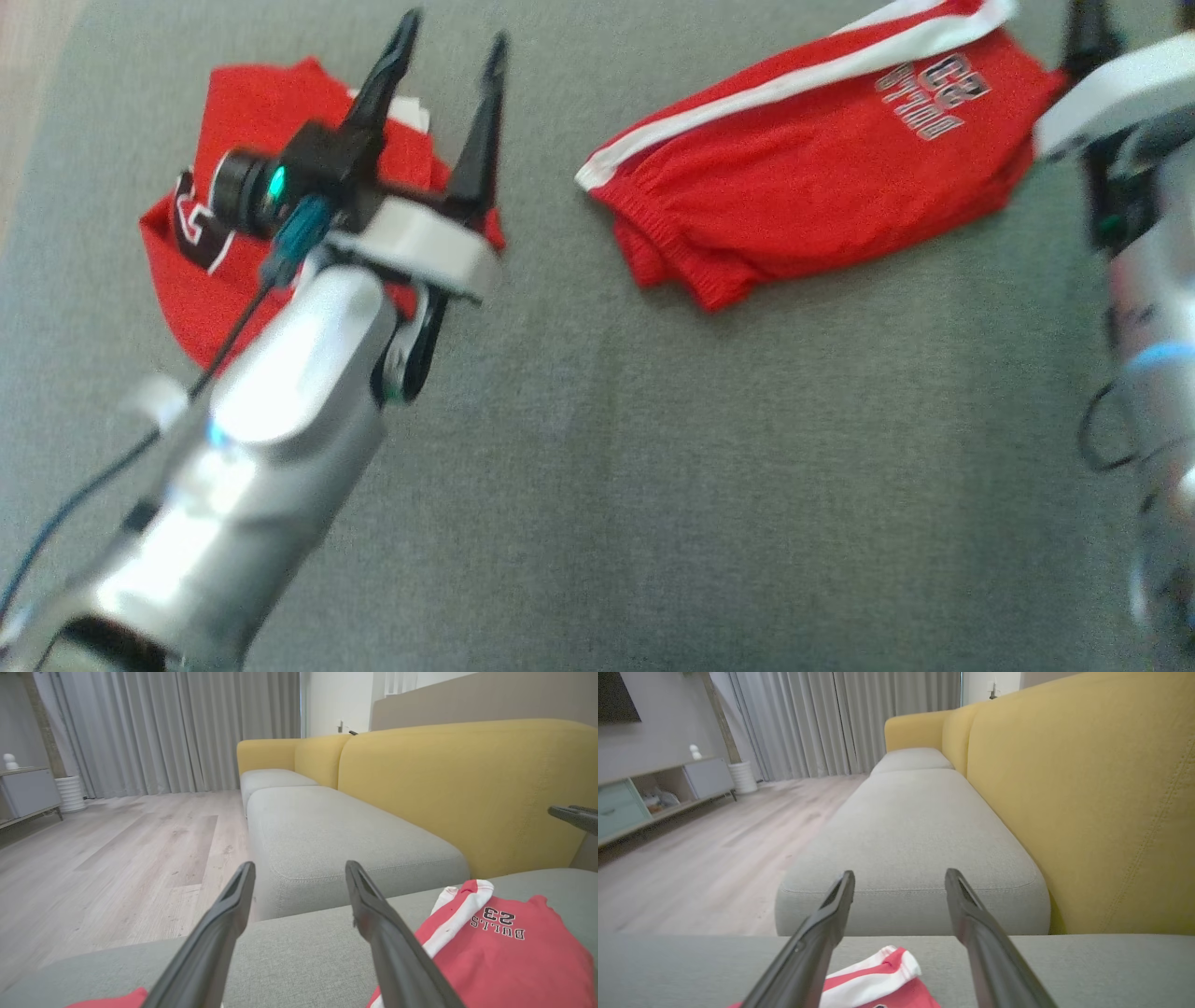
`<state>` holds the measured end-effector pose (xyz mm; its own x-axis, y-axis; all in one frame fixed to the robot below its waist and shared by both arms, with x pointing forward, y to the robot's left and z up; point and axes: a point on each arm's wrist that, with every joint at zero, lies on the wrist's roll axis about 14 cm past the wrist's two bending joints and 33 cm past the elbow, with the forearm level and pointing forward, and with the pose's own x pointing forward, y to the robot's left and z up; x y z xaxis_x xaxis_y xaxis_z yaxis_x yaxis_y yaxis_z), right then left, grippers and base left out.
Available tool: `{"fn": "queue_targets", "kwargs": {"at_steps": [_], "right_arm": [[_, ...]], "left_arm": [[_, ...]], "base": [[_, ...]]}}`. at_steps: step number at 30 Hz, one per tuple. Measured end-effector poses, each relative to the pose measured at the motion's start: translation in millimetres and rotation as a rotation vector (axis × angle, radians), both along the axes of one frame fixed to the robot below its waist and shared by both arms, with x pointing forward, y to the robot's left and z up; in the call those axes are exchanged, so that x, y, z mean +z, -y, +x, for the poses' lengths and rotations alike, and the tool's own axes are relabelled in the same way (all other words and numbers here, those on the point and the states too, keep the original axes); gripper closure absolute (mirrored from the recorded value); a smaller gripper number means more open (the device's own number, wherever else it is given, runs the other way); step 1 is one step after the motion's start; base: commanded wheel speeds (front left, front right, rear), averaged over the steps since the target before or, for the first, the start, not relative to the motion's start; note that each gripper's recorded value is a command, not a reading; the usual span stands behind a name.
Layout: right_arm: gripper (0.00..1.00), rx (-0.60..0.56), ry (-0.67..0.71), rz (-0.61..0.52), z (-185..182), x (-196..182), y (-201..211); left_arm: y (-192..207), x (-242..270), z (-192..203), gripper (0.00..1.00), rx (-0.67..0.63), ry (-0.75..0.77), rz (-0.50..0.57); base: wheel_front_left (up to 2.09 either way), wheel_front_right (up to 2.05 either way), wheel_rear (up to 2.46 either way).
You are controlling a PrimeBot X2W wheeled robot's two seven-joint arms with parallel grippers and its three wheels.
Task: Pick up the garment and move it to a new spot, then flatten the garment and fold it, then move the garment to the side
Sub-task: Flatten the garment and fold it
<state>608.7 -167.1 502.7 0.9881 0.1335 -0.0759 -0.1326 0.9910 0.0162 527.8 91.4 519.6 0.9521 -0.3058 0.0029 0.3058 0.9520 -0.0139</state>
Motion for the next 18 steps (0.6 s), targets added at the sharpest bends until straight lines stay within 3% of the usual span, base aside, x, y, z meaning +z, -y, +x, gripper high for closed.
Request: {"fn": "queue_targets", "kwargs": {"at_steps": [6, 14, 18], "right_arm": [[0.00, 0.011, 0.101, 0.150, -58, 21, -15], [0.00, -0.021, 0.017, 0.235, -160, -27, -17], [0.00, -0.031, -0.014, 0.234, -185, -40, -13]], "left_arm": [[-10, 3, -40, 0.00, 0.052, 0.014, -0.052], [-18, -25, -97, 0.00, 0.115, -0.042, -0.081], [-21, -41, -117, 0.00, 0.136, -0.080, -0.086]], "base": [[0.00, 0.00, 0.00], [0.00, 0.00, 0.00], [0.00, 0.00, 0.00]]}}
